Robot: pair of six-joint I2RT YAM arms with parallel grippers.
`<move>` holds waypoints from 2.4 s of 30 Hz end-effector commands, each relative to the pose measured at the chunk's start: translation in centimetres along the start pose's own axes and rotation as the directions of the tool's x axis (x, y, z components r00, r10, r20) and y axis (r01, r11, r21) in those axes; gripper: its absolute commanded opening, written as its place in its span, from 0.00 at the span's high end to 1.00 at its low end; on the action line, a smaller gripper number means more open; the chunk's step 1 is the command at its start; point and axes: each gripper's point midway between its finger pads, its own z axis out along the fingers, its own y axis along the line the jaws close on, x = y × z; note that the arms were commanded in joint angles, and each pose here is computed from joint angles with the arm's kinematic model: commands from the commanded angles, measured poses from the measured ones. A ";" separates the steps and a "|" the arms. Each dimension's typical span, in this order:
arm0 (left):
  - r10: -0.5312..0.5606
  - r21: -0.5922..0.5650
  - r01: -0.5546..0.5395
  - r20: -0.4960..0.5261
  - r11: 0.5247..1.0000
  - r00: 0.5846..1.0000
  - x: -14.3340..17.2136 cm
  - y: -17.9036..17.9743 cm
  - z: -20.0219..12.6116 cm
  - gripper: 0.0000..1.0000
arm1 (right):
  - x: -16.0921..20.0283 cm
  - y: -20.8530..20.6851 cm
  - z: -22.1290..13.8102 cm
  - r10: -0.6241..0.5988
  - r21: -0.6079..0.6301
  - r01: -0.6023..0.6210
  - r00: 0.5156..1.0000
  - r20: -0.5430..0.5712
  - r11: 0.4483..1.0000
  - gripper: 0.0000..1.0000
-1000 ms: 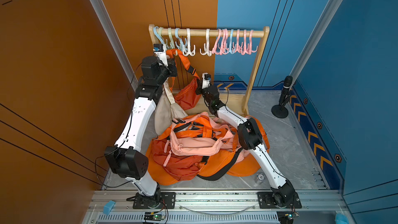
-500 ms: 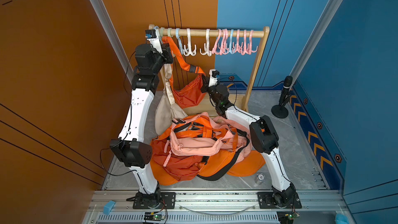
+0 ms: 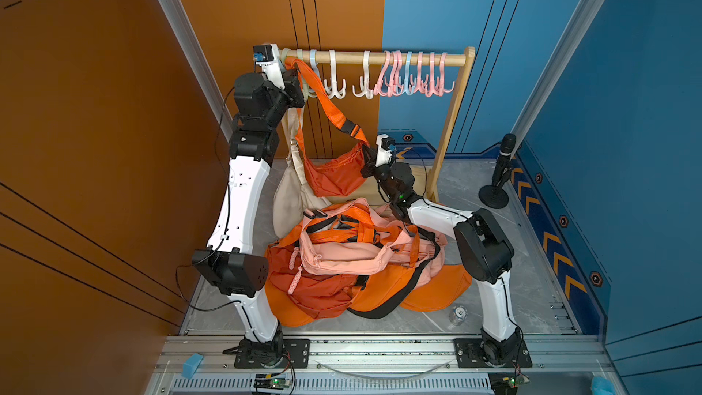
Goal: Take the bag off the hook
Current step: Pick up the bag from the hook, then place the bag inside the bag.
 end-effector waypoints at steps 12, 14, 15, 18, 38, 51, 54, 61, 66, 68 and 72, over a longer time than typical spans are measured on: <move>0.052 0.091 -0.067 0.157 0.994 0.986 -6.5 -6.0 -9.0 1.00 | -10.6 3.2 -8.4 -0.036 -0.024 0.039 0.992 0.118 0.999 1.00; 0.054 0.101 -0.072 0.169 0.992 0.984 -6.9 -6.7 -10.1 1.00 | -11.3 3.3 -9.8 -0.047 -0.016 0.049 0.994 0.097 0.999 1.00; 0.057 0.109 -0.076 0.173 0.991 0.983 -7.1 -7.1 -10.6 1.00 | -11.7 3.3 -10.5 -0.053 -0.011 0.054 0.995 0.085 0.998 1.00; 0.082 0.125 -0.105 0.176 0.987 0.981 -7.0 -8.4 -12.1 1.00 | -12.5 3.1 -13.0 -0.066 0.013 0.066 0.997 0.046 0.998 1.00; 0.202 0.357 -0.221 0.091 0.908 0.975 2.0 -21.7 -17.9 1.00 | -11.8 -5.3 -32.5 0.042 0.395 0.083 0.954 -0.297 0.915 1.00; 0.130 0.481 -0.085 -0.061 0.872 0.990 10.7 -28.1 -14.4 1.00 | -8.2 -11.2 -43.3 0.199 0.675 0.097 0.916 -0.348 0.732 1.00; 0.085 0.491 -0.013 -0.125 0.871 0.988 13.4 -28.8 -12.3 1.00 | -5.8 -12.1 -43.7 0.242 0.724 0.063 0.919 -0.310 0.687 1.00; 0.060 0.464 0.090 -0.300 0.881 0.952 21.8 -29.1 -7.6 1.00 | -1.3 -14.0 -44.0 0.297 0.792 0.010 0.924 -0.240 0.611 1.00; 0.073 0.435 0.108 -0.379 0.894 0.923 27.2 -28.8 -5.4 1.00 | 2.2 -15.7 -44.9 0.337 0.836 -0.002 0.916 -0.219 0.549 1.00; 0.069 0.427 0.122 -0.406 0.896 0.911 29.0 -28.8 -4.5 1.00 | 3.4 -16.4 -45.2 0.358 0.854 -0.014 0.911 -0.203 0.520 1.00; 0.076 0.435 0.139 -0.442 0.889 0.894 32.1 -29.4 -3.2 1.00 | 5.0 -17.7 -45.5 0.380 0.878 -0.004 0.902 -0.203 0.479 1.00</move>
